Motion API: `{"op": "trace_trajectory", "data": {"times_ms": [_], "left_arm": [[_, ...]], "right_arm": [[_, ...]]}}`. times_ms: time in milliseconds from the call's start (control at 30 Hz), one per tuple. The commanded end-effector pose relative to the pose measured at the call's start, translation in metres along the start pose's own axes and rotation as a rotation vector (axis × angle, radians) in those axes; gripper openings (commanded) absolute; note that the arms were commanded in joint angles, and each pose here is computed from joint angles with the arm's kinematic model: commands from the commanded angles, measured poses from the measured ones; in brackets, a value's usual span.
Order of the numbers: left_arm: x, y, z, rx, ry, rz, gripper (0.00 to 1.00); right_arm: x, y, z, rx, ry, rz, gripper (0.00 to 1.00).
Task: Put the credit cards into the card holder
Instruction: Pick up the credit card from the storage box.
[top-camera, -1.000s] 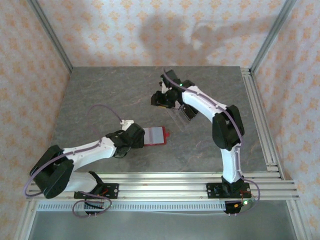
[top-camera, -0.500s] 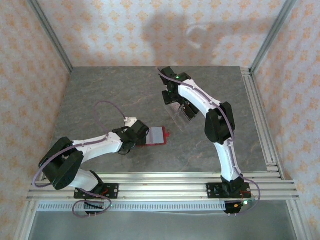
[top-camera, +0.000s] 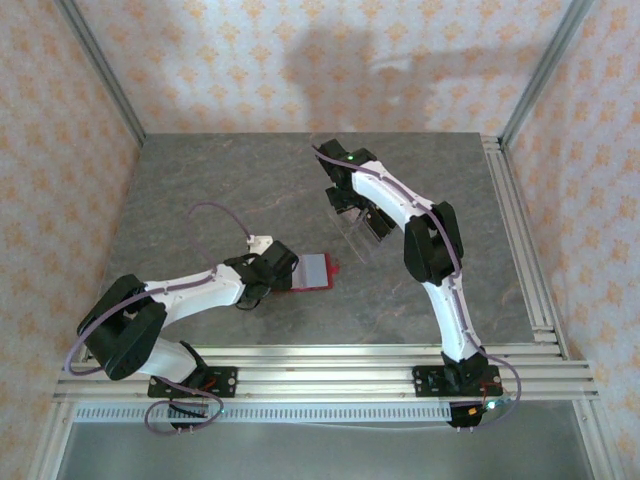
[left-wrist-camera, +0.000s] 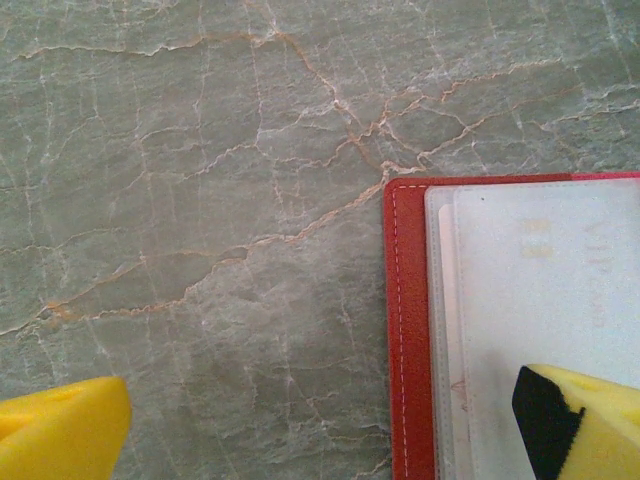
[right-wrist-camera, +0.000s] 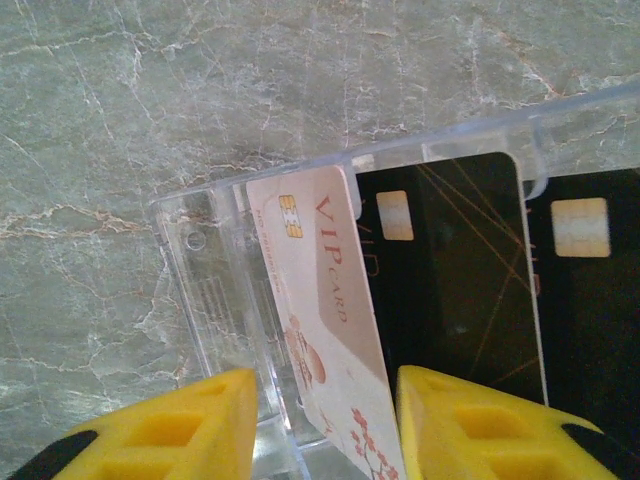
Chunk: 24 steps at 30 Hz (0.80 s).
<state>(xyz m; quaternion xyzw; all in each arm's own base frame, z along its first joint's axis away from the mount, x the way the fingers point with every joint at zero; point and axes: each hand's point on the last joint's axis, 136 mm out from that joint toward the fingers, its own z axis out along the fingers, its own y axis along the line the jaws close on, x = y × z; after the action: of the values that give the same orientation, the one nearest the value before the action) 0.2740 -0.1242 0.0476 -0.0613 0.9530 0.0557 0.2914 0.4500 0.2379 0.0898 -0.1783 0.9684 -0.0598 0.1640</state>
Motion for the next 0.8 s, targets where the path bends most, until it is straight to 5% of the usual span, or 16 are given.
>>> {"op": "trace_trajectory", "data": {"times_ms": [0,767], "left_arm": [[-0.0077,0.0152,-0.0049,-0.054,-0.031,-0.019,1.0],[-0.0057,0.015,-0.0033,-0.056,-0.023,-0.016,1.0]], "right_arm": [[0.0013,0.0025,-0.0004,-0.006,0.016,-0.016,0.38],[-0.0053,0.0006,0.0016,-0.072,0.012,0.036,0.17]]}}
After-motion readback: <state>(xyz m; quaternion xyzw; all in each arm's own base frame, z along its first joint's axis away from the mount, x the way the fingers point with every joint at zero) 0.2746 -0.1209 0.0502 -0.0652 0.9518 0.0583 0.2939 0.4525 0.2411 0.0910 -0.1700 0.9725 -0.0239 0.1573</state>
